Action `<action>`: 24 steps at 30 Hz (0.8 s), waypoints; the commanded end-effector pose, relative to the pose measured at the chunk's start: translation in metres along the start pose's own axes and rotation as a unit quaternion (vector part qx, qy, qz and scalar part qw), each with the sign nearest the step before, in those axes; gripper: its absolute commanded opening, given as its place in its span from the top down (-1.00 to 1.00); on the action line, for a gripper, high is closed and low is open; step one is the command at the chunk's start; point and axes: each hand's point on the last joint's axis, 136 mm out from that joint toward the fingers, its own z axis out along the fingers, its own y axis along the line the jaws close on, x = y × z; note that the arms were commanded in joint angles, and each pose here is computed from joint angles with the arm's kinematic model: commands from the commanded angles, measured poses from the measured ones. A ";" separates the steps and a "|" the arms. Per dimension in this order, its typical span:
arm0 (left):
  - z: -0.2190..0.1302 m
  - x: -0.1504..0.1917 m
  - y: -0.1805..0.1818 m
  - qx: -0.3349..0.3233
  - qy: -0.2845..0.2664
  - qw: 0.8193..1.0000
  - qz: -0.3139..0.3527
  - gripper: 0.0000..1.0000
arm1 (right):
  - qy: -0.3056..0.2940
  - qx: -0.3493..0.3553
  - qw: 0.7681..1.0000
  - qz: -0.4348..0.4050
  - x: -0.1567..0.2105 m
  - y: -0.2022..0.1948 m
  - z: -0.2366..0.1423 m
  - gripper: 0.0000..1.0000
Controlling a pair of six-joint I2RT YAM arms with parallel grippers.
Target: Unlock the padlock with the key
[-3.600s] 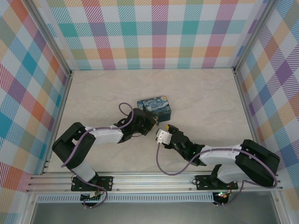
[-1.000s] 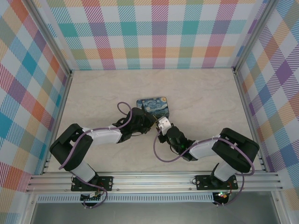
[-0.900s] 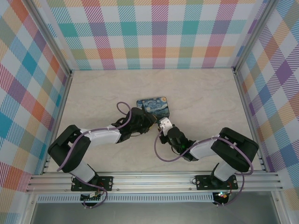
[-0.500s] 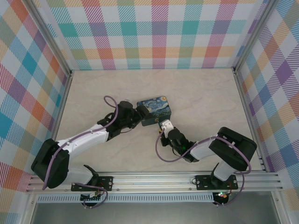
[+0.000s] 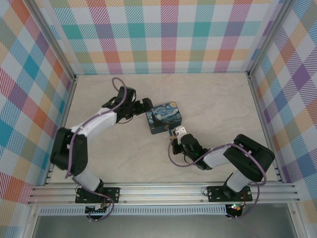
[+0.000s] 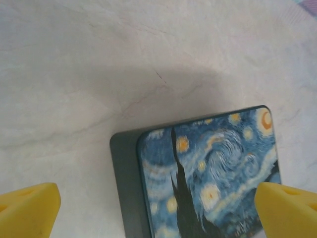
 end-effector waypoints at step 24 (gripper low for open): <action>0.056 0.078 0.060 -0.037 0.119 0.992 0.016 -0.72 | 0.041 -0.087 0.981 0.170 -0.004 -0.018 -0.020 1.00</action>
